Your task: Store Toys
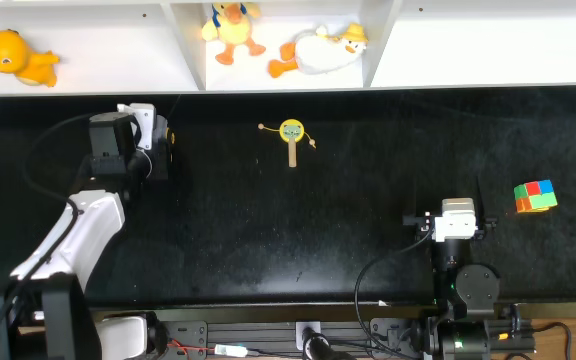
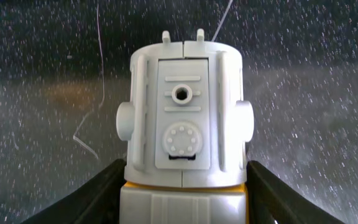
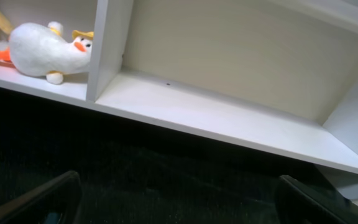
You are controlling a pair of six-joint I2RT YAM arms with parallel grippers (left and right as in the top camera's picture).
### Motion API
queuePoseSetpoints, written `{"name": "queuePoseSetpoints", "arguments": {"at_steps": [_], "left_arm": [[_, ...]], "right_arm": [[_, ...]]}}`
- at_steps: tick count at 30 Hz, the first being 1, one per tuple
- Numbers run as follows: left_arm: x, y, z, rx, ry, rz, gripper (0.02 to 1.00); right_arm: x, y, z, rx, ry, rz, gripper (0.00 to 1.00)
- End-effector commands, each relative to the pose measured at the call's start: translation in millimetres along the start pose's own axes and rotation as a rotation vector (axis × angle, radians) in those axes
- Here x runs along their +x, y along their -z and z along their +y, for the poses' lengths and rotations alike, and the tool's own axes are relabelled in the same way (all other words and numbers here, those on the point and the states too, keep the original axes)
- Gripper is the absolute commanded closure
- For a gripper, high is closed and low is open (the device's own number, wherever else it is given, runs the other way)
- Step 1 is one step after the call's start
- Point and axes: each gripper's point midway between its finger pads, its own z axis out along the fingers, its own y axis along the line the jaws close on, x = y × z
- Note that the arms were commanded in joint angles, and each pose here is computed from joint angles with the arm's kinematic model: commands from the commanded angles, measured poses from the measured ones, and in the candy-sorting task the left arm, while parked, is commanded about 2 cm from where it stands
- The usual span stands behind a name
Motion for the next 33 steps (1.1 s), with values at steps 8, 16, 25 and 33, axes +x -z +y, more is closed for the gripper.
{"name": "queuePoseSetpoints", "arguments": {"at_steps": [8, 16, 25, 33], "left_arm": [[-33, 69, 0, -0.006, -0.005, -0.155, 0.601], [-79, 93, 1, -0.002, -0.007, -0.253, 0.603], [-134, 63, -2, 0.043, -0.012, -0.245, 0.606], [-173, 21, 0, 0.052, -0.013, -0.225, 0.612]], "right_arm": [[4, 0, -1, 0.008, -0.001, 0.003, 0.005], [4, 0, -1, 0.008, -0.001, 0.003, 0.007], [4, 0, -1, 0.008, -0.001, 0.003, 0.007], [4, 0, -1, 0.008, -0.001, 0.003, 0.005]]}}
